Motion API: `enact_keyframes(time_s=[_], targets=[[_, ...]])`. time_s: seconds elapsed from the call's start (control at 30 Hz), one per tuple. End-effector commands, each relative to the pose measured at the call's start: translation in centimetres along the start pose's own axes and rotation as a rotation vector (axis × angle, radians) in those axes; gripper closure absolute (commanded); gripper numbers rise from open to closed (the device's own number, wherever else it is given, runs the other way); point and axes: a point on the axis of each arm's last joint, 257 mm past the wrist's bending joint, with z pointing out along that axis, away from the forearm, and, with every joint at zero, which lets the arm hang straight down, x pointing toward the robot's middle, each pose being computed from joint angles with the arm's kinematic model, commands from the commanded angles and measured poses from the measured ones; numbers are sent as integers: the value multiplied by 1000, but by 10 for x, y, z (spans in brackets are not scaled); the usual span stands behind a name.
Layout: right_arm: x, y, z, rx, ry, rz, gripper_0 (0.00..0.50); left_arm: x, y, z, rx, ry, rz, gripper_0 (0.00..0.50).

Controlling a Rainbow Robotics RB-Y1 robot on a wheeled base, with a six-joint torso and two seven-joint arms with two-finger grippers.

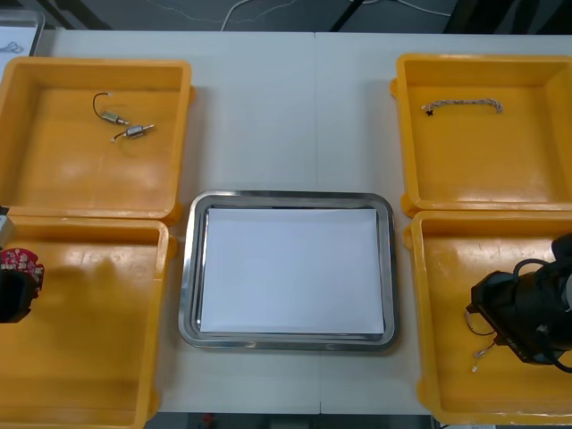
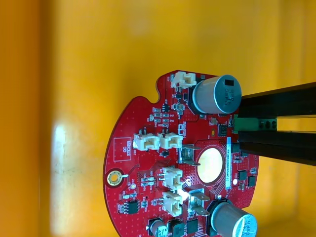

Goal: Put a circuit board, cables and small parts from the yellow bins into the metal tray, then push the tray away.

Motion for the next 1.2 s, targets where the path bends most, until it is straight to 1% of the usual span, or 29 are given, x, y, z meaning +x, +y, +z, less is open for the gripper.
enact_keyframes(time_s=[0.03, 0.07, 0.1, 0.2, 0.27, 0.33, 0.43, 0.53, 0.63, 0.77, 0.9, 1.0, 1.07, 1.2], targets=[[-23, 20, -23, -38, -75, -134, 0, -20, -2, -37, -19, -60, 73, 500], [-24, 20, -23, -37, -79, -150, 0, -21, -2, -41, -27, -63, 77, 500], [-30, 19, -26, -34, -94, -188, 0, -18, -1, -48, -40, -55, 84, 500], [-39, 16, -29, -27, -109, -260, 0, -19, 1, -62, -63, -59, 94, 500], [-42, 14, -29, -19, -109, -295, 0, -20, 1, -70, -61, -62, 81, 500], [-48, 11, -28, -11, -105, -333, 0, -23, -3, -79, -39, -66, 66, 500], [-57, 8, -26, -2, -100, -373, 0, -31, -7, -88, -23, -72, 62, 500], [-63, 4, -25, 3, -91, -395, 0, -42, -15, -97, 1, -97, 59, 500], [-68, 1, -23, 10, -84, -416, 0, -53, -21, -107, 13, -125, 56, 500], [-72, -1, -19, 14, -82, -424, 0, -71, -35, -121, 48, -156, 46, 500], [-74, -1, -14, 11, -78, -426, 0, -76, -45, -132, 67, -146, 32, 500], [-75, -2, -10, 13, -72, -431, 0, -77, -56, -139, 83, -125, 31, 500], [-77, -5, -6, 18, -72, -438, 0, -77, -66, -143, 96, -101, 25, 500], [-77, -8, 0, 25, -82, -448, 0, -78, -80, -148, 103, -76, 16, 500]])
